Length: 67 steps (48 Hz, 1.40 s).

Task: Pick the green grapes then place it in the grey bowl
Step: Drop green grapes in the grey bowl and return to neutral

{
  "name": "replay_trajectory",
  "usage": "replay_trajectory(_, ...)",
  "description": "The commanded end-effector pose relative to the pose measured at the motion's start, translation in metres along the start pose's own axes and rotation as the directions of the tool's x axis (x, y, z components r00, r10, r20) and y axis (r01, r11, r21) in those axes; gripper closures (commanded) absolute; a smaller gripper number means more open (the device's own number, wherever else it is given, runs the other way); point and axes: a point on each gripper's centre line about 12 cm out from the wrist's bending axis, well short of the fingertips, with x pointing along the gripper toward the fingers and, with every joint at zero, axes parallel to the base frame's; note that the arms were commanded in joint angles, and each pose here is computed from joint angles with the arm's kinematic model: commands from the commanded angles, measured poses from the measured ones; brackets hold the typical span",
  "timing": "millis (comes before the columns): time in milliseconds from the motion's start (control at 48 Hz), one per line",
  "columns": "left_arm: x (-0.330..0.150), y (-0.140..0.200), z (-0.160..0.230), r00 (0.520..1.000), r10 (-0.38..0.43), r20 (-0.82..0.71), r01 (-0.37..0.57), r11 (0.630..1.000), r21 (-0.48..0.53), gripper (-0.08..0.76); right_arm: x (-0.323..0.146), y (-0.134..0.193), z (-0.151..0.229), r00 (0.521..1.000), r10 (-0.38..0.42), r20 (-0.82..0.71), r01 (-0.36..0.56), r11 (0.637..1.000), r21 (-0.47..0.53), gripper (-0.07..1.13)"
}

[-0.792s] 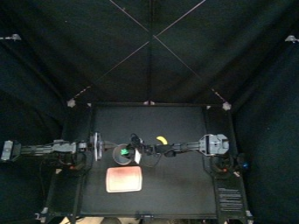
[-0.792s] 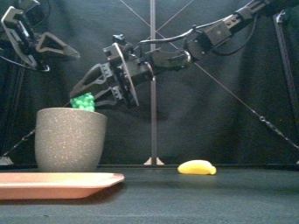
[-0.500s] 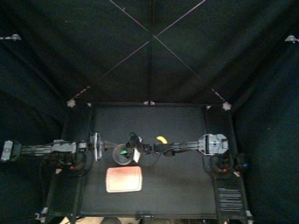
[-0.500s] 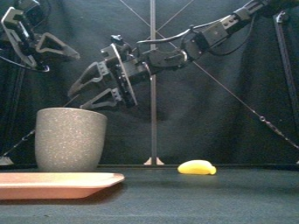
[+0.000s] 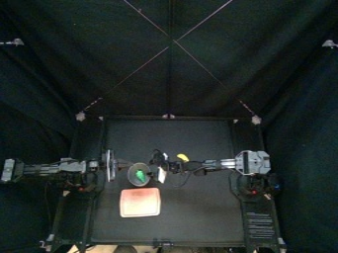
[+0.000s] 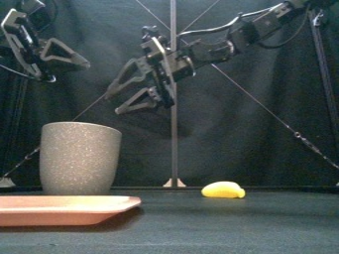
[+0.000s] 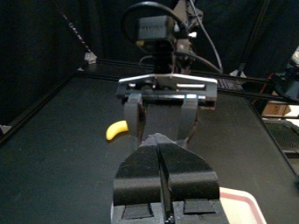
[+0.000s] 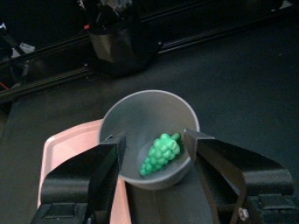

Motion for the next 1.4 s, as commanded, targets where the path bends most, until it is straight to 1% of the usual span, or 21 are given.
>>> replay_trajectory(21,0.001,0.000,0.006,1.000,0.001,0.020,-0.001,1.000,0.000,0.521,-0.034,0.008,0.020,0.998,0.019,0.057,-0.018,1.000,-0.018,0.16)
replay_trajectory(188,0.001,0.000,0.005,1.000,0.001,0.017,-0.001,1.000,0.000,0.521,-0.065,0.016,0.000,0.999,0.044,0.024,-0.042,0.997,-0.071,0.16)
replay_trajectory(354,0.000,0.000,0.003,1.000,0.001,0.014,-0.001,1.000,0.000,0.521,-0.095,0.019,-0.011,0.998,0.062,0.027,-0.060,0.996,-0.071,0.16)
replay_trajectory(604,0.000,0.000,0.003,1.000,0.001,0.012,-0.001,1.000,0.006,0.525,-0.130,0.025,-0.018,0.993,0.100,0.066,-0.095,0.992,-0.082,0.16)
replay_trajectory(729,0.000,0.000,0.003,1.000,0.001,0.020,-0.001,1.000,0.011,0.525,-0.147,0.028,-0.021,0.987,0.132,0.097,-0.123,0.988,-0.092,0.16)
replay_trajectory(1083,0.000,0.000,0.001,1.000,0.000,0.017,0.000,1.000,0.018,0.525,-0.191,0.031,-0.029,0.966,0.189,0.177,-0.168,0.978,-0.127,0.16)
replay_trajectory(1396,0.000,0.000,0.000,1.000,0.000,0.014,0.000,1.000,0.021,0.525,-0.214,0.032,-0.030,0.953,0.203,0.226,-0.176,0.976,-0.130,0.16)
